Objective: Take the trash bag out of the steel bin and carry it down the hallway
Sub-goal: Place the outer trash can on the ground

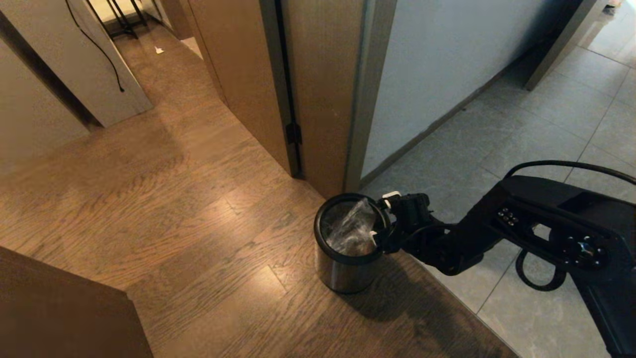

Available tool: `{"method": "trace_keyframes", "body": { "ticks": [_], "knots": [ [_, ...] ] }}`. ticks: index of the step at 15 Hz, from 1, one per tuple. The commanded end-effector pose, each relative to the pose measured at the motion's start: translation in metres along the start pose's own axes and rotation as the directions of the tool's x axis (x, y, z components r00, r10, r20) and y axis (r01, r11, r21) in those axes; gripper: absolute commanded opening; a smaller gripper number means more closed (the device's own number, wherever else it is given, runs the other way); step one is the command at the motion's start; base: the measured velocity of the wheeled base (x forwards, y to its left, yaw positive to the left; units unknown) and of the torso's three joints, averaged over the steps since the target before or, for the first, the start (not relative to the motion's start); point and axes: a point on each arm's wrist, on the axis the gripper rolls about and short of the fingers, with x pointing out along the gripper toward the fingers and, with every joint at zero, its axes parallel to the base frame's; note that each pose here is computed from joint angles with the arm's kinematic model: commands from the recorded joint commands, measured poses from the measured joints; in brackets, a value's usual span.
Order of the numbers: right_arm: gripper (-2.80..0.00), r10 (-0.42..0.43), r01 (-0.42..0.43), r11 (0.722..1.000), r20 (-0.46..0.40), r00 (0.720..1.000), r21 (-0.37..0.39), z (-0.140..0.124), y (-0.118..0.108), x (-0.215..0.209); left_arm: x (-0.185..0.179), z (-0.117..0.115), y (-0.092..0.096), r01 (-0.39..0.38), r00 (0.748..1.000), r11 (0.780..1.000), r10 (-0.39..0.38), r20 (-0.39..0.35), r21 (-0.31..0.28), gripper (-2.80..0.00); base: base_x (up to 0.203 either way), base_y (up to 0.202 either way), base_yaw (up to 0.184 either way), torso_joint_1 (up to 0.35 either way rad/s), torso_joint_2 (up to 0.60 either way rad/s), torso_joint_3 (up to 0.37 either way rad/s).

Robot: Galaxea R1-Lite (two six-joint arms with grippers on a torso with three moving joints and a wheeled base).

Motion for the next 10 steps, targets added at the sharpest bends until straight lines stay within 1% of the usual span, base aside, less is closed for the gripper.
{"method": "trace_keyframes", "body": {
  "ticks": [1, 2, 3, 6, 8, 10],
  "knots": [
    [0.0, -0.002, 0.002, 1.0, 0.0, 1.0, 0.0, -0.0031, 0.0027, 0.0071, 0.0, 0.0, 0.0, 0.0, 1.0, 1.0, 0.0, 0.0, 0.0, -2.8, 0.0, 0.0, 0.0, 0.0, 0.0, 0.0],
    [0.0, 0.003, -0.003, 1.0, 0.006, 1.0, 0.0, -0.0037, 0.0031, 0.0078, 0.0, 0.0, 0.0, 0.0, 1.0, 1.0, 0.0, 0.0, 0.0, -2.8, 0.0, 0.0, 0.0, 0.0, 0.0, 0.0],
    [-2.8, 0.001, -0.001, 1.0, 0.01, 1.0, 0.001, -0.0051, 0.0043, 0.0093, 0.0, 0.0, 0.0, 0.0, 1.0, 1.0, 0.0, 0.0, 0.0, -2.8, 0.0, 0.0, 0.0, 0.0, 0.0, 0.0],
    [-2.8, -0.002, 0.002, 1.0, 0.015, 1.0, -0.016, -0.007, 0.005, 0.0109, 0.0, 0.0, 0.0, -0.001, 1.0, 1.0, 0.001, 0.0, 0.0, -2.8, 0.0, 0.0, 0.0, 0.0, 0.0, 0.0],
    [-2.8, -0.003, 0.003, 1.0, 0.014, 1.0, -0.015, -0.0073, 0.0051, 0.0112, 0.0, 0.0, 0.0, 0.0, 1.0, 1.0, 0.0, 0.0, 0.0, -2.8, 0.0, 0.0, 0.0, 0.0, 0.0, 0.0],
    [-2.8, -0.004, 0.004, 1.0, 0.034, 0.999, -0.009, -0.004, 0.0045, 0.0101, 0.0, 0.0, 0.0, 0.0, 1.0, 1.0, 0.0, 0.0, 0.0, -2.8, 0.0, 0.0, 0.0, 0.0, 0.0, 0.0]
  ]
}}
